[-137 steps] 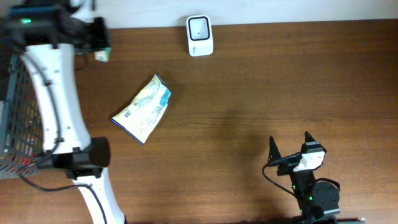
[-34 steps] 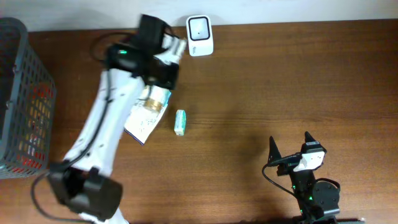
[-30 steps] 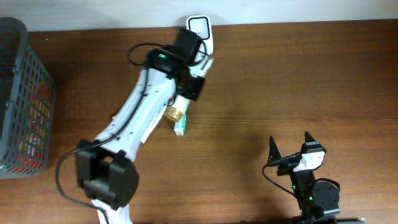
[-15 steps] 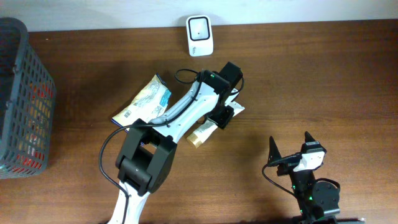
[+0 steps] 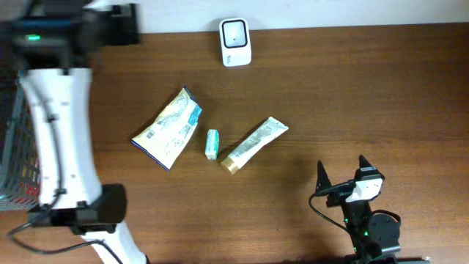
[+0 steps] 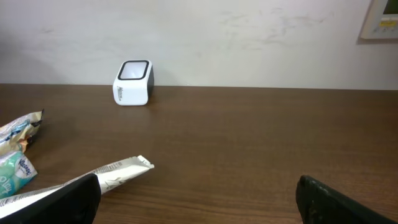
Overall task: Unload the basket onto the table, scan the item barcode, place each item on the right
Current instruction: 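Pick white Pantene tube from basket with left gripper, place on table, then pick red-labelled spaghetti pack from basket with left gripper, place on table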
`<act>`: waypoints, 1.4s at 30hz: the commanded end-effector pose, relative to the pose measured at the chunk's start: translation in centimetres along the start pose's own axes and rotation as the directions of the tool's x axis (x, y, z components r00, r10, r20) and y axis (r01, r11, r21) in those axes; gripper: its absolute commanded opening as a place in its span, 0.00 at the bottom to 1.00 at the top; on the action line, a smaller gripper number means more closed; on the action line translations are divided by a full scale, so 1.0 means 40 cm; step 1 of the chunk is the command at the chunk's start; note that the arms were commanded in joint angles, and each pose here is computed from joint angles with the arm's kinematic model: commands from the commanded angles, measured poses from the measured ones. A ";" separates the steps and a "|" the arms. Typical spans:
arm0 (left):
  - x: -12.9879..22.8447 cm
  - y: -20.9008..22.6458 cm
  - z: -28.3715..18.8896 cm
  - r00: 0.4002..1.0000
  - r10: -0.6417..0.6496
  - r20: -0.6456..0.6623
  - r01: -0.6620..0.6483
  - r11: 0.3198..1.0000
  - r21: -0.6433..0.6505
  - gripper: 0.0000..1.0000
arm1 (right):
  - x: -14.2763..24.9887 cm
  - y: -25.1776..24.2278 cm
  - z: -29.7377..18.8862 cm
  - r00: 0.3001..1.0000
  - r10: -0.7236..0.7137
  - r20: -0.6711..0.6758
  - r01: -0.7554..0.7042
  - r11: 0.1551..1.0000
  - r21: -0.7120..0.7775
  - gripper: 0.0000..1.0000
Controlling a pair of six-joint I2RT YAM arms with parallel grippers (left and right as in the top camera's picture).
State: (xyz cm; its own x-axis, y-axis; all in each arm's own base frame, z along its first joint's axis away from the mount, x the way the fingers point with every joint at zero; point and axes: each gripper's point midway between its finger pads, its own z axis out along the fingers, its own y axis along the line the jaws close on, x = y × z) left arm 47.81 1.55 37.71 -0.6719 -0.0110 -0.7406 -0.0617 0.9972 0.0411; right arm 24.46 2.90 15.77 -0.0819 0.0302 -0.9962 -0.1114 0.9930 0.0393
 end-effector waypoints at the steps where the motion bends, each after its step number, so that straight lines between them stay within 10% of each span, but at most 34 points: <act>1: 0.017 0.283 -0.055 0.976 -0.214 0.040 0.218 0.959 -0.180 0.99 | 0.008 0.001 0.000 1.000 -0.007 -0.005 0.007 1.000 0.000 0.99; 13: 0.327 0.728 0.053 0.892 -0.442 -0.098 0.405 0.876 -0.262 0.99 | 0.008 0.001 0.000 1.000 -0.007 -0.005 0.007 1.000 0.000 0.99; 26: 0.540 0.731 0.295 0.960 -0.022 -0.281 -0.007 0.995 -0.101 1.00 | 0.008 0.001 0.000 1.000 -0.007 -0.005 0.007 1.000 0.000 0.99; 35: 0.786 0.626 0.518 0.906 -0.001 -0.424 0.099 0.973 0.209 1.00 | 0.008 0.001 0.000 1.000 -0.007 -0.005 0.007 1.000 0.000 0.99; 36: 0.826 0.620 0.537 0.888 -0.008 -0.460 0.120 0.969 0.214 0.94 | 0.008 0.001 0.000 1.000 -0.007 -0.005 0.007 1.000 0.000 0.99; 38: 0.860 0.652 0.537 0.856 0.004 -0.516 0.087 0.985 0.152 0.35 | 0.008 0.001 0.000 1.000 -0.007 -0.005 0.007 1.000 0.000 0.99; 40: 0.843 0.674 0.532 0.852 -0.050 -0.521 0.113 0.989 0.090 0.00 | 0.008 0.001 0.000 1.000 -0.007 -0.005 0.007 1.000 0.000 0.98; 42: 0.794 0.690 0.525 0.862 -0.127 -0.491 0.171 0.984 0.044 0.00 | 0.008 0.001 0.000 1.000 -0.007 -0.005 0.007 1.000 0.000 0.99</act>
State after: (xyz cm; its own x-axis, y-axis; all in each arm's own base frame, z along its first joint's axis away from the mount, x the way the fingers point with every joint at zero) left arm 40.85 29.97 4.42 -0.9141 -0.0701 -0.3994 -0.0388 0.9955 -0.0860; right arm 24.46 2.91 15.77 -0.0819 0.0306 -0.9962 -0.1117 0.9929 0.0397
